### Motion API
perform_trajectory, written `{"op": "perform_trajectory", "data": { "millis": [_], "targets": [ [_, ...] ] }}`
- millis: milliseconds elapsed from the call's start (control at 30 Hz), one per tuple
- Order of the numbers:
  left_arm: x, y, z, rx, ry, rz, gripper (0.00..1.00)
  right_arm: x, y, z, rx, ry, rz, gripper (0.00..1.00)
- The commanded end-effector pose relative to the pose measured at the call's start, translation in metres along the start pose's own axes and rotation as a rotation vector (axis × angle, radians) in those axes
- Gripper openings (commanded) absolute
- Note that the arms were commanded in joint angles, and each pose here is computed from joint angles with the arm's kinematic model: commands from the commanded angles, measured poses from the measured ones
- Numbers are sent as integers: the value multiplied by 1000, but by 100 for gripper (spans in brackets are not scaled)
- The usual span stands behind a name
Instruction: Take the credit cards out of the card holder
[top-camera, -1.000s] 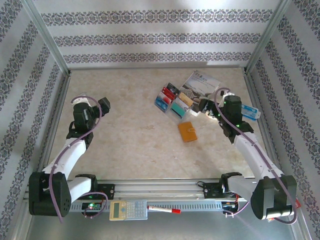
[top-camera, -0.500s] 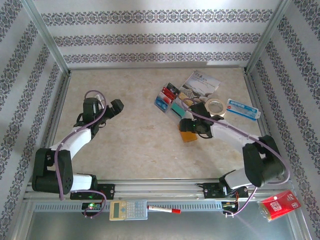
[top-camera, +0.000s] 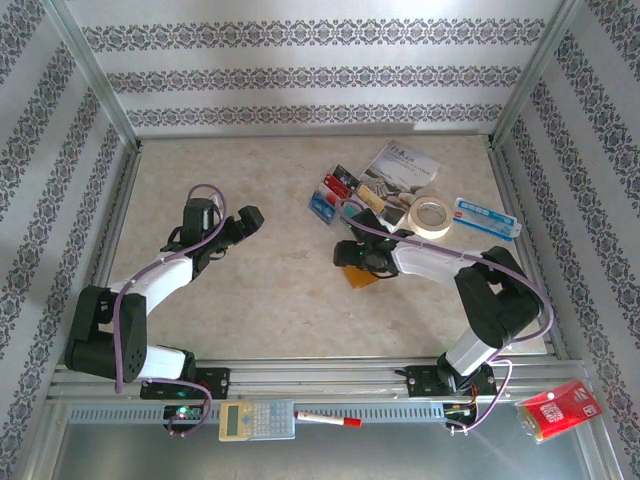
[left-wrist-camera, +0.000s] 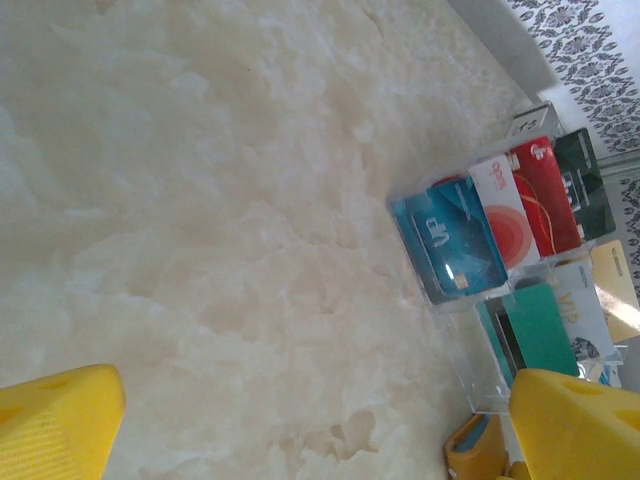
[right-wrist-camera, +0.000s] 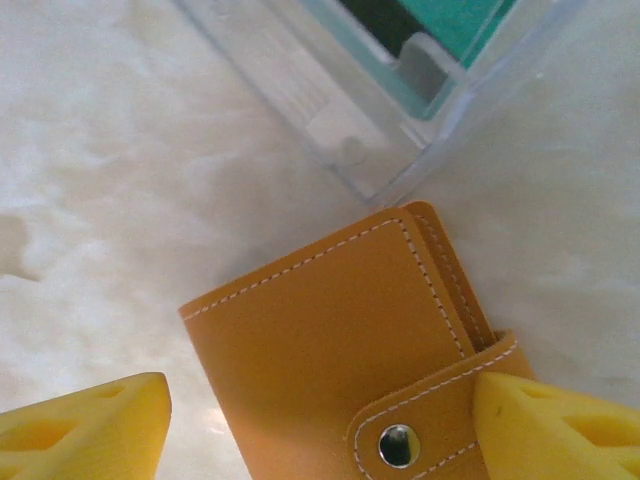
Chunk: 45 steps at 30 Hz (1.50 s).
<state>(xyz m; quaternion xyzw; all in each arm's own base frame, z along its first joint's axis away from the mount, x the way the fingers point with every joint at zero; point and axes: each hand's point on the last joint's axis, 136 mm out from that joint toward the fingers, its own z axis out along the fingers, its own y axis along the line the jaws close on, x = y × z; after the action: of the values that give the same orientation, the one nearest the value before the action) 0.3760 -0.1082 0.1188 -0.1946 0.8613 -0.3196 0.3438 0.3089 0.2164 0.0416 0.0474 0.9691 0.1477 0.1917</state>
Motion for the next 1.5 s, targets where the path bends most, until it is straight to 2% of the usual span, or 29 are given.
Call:
{"op": "perform_trajectory", "data": {
  "millis": [0,133,267,400,600,800,1067,1300,1400,1467],
  "targets": [
    [5,0,2,-2,12,-20,98,-5,45,9,-111,13,110,80],
    [11,-1,4,10,39,-43,98,-15,85,16,-194,13,157,78],
    [22,0,4,2,88,-67,95,-22,101,8,-230,-17,153,77],
    [37,-5,6,-10,161,-70,94,-37,93,-20,-237,-97,137,77],
    [70,-28,19,33,291,-96,89,-33,50,-40,-120,-164,77,77],
    [97,-43,26,38,348,-115,84,-19,20,-33,-59,-131,91,75],
    [121,-44,29,6,387,-117,76,-3,30,-8,-82,-23,50,60],
    [128,-40,35,-2,401,-105,72,8,36,5,-85,21,30,57],
    [131,-44,38,17,416,-113,66,9,37,7,-85,28,17,53],
    [135,-47,38,26,429,-114,61,10,37,9,-84,37,5,47]
  ]
}}
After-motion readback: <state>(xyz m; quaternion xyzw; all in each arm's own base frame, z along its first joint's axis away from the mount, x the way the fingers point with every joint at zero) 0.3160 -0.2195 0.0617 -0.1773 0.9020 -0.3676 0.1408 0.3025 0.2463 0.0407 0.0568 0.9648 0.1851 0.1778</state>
